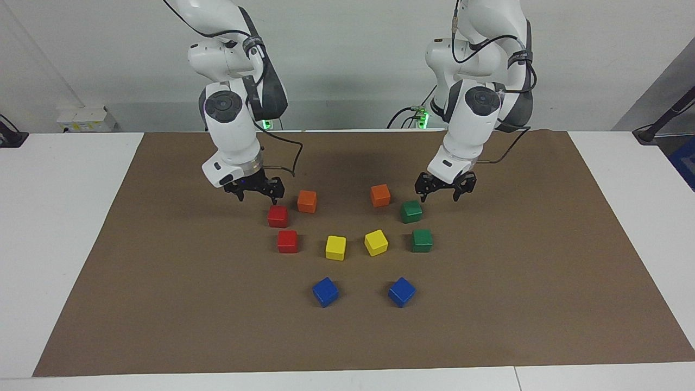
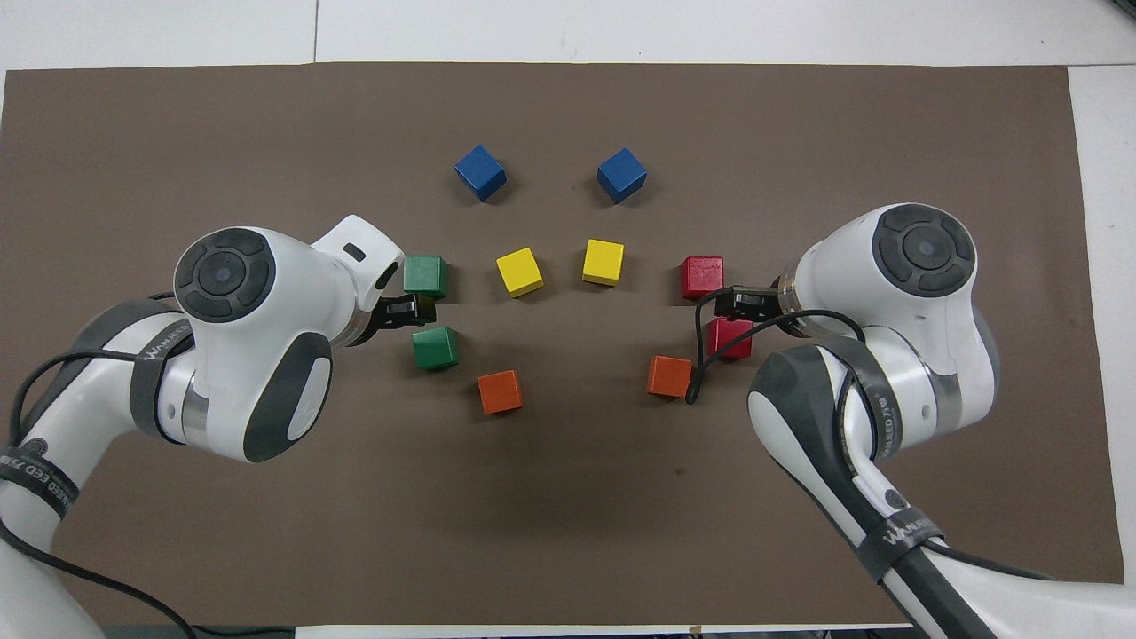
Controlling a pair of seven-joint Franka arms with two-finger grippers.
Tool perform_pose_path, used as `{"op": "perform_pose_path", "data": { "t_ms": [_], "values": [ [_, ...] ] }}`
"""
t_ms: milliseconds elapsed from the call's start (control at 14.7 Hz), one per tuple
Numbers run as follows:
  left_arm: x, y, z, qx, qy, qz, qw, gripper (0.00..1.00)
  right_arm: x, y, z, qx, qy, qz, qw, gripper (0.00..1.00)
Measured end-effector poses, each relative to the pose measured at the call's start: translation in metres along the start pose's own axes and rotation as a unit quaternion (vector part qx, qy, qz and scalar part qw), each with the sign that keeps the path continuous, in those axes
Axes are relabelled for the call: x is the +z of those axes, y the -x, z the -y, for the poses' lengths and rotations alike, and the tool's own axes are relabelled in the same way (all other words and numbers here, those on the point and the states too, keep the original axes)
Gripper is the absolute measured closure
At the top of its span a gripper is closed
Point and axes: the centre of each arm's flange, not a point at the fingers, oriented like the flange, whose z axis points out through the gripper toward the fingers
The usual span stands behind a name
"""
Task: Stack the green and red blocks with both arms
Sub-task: 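Grasp the nearer green cube with the left gripper while the right grasps red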
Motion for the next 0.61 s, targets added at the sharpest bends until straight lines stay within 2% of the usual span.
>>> {"op": "perform_pose_path", "data": {
  "t_ms": [611],
  "values": [
    [0.026,0.014,-0.025,-0.010,-0.003,0.009,1.000,0.00,0.039,0.001,0.009,0.001,-0.010,-0.014,1.000,0.00]
  ]
}}
